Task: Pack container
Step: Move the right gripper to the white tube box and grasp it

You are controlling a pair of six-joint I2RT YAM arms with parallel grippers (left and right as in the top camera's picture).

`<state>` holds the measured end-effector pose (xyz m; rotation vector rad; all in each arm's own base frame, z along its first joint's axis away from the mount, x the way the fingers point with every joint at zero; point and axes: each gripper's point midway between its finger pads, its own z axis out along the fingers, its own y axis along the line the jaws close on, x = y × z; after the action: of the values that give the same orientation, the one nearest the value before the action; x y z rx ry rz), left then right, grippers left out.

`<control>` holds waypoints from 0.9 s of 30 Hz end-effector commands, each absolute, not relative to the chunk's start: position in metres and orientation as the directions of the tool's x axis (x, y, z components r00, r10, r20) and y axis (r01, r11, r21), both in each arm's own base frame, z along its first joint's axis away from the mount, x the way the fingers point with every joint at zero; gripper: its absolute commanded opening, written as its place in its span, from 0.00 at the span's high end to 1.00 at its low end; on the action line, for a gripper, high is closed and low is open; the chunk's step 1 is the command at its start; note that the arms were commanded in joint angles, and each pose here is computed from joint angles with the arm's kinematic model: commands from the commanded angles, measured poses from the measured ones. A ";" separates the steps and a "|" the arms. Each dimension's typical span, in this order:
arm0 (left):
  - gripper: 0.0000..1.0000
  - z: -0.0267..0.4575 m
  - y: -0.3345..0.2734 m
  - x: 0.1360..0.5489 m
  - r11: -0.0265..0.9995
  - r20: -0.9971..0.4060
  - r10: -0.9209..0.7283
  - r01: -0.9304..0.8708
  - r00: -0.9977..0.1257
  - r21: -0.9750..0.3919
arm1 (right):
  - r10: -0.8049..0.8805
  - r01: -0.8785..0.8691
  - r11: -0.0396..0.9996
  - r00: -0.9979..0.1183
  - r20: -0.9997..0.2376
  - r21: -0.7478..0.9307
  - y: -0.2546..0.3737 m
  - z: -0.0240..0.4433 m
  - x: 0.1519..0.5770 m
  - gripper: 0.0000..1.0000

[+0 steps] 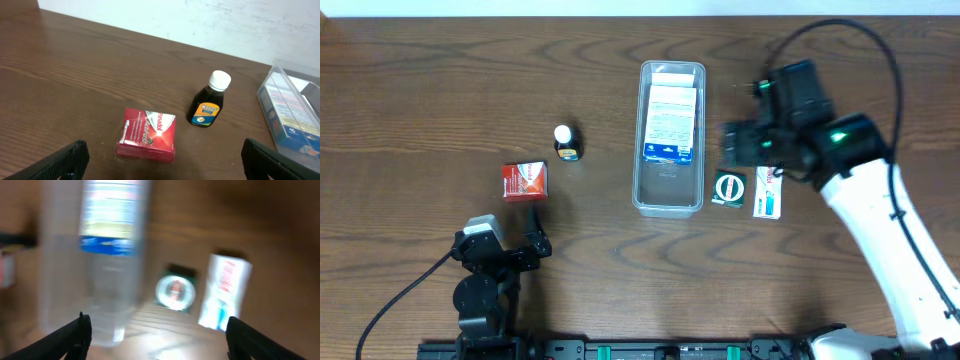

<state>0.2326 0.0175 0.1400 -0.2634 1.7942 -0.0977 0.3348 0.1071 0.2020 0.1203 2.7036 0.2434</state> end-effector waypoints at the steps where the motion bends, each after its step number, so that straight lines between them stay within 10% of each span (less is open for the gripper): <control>1: 0.02 0.126 0.016 0.232 0.974 -0.942 -0.218 -0.120 -0.253 -0.193 | 0.288 0.254 0.956 -0.909 -0.301 0.149 0.072 0.167 0.332 0.13; 18: 0.02 0.126 0.016 0.232 0.974 -0.942 -0.218 -0.120 -0.254 -0.193 | 0.361 0.362 0.931 -0.932 -0.029 -0.039 0.032 0.012 0.304 0.22; 27: 0.02 0.126 0.016 0.232 0.974 -0.942 -0.218 -0.120 -0.254 -0.193 | 0.367 0.368 0.929 -0.930 -0.030 -0.039 0.030 0.002 0.310 0.48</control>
<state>0.2326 0.0175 0.1400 -0.2634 1.7942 -0.0977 0.3098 0.0366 0.0039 0.5566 3.0695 -0.0406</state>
